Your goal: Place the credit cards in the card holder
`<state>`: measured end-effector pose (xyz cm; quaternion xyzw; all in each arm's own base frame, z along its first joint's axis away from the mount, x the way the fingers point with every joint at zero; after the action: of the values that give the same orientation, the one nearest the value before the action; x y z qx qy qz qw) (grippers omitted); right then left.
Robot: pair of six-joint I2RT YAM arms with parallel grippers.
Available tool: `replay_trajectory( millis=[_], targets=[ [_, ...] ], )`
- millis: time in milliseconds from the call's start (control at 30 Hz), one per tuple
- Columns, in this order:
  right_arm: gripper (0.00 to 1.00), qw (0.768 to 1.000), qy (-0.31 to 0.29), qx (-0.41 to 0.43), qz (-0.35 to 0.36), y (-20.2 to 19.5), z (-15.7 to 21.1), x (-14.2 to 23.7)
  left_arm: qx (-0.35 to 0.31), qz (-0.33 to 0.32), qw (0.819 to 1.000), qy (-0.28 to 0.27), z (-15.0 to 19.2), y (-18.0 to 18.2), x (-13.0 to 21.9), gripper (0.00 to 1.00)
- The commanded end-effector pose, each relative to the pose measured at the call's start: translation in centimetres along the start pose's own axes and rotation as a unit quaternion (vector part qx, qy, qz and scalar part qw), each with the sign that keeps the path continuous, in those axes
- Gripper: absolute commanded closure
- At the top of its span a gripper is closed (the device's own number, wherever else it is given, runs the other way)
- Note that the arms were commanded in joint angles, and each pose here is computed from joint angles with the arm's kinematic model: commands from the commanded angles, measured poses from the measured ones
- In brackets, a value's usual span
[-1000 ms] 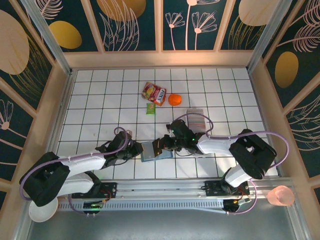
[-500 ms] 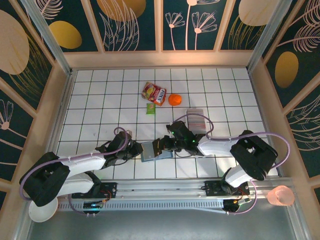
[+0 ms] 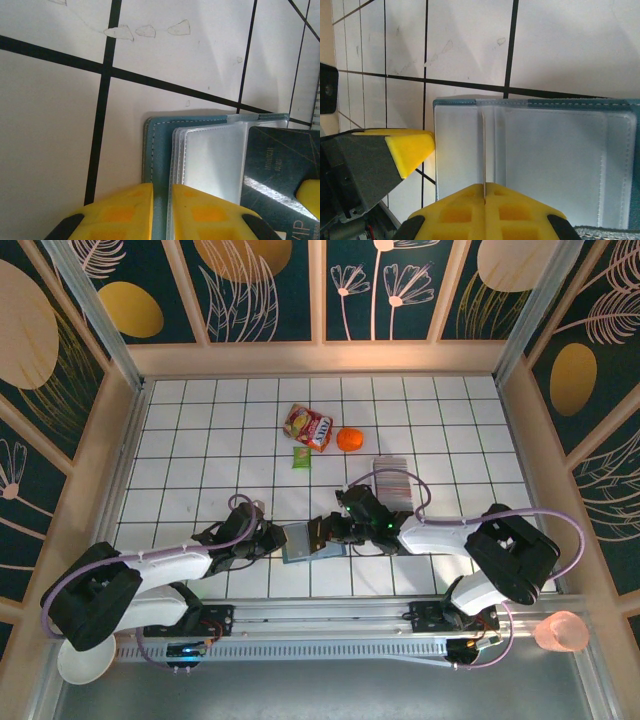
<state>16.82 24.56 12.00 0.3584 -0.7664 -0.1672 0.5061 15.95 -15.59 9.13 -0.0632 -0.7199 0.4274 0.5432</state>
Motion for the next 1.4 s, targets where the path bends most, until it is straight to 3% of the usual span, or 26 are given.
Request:
replay_trajectory(
  millis=[0,633,1367],
  targets=[
    [1.00,1.000,-0.010,0.000,-0.008,0.2,0.2,-0.2,-0.004,0.003,1.000,0.003,0.1,0.1,-0.1,0.83],
    [1.00,0.999,-0.012,-0.015,0.032,-0.9,1.0,-0.2,0.000,0.000,1.000,0.004,0.2,0.4,-0.1,0.84],
    [1.00,0.999,-0.018,-0.013,-0.027,0.1,1.1,-0.5,0.001,-0.008,1.000,0.007,0.2,0.6,-0.4,0.85]
  ],
)
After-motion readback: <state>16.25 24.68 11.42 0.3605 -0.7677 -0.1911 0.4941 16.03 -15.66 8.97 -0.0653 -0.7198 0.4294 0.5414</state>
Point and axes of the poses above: each hand's point on the last joint's axis, 136 mm out from that joint toward the fingers, its own x axis back along the fingers, its own y axis along the line the jaws close on, z = x × y, the point moved 10 cm from there along x, back along the fingers, and after that the axes turned 14 degrees about x, right-handed, at the moved point
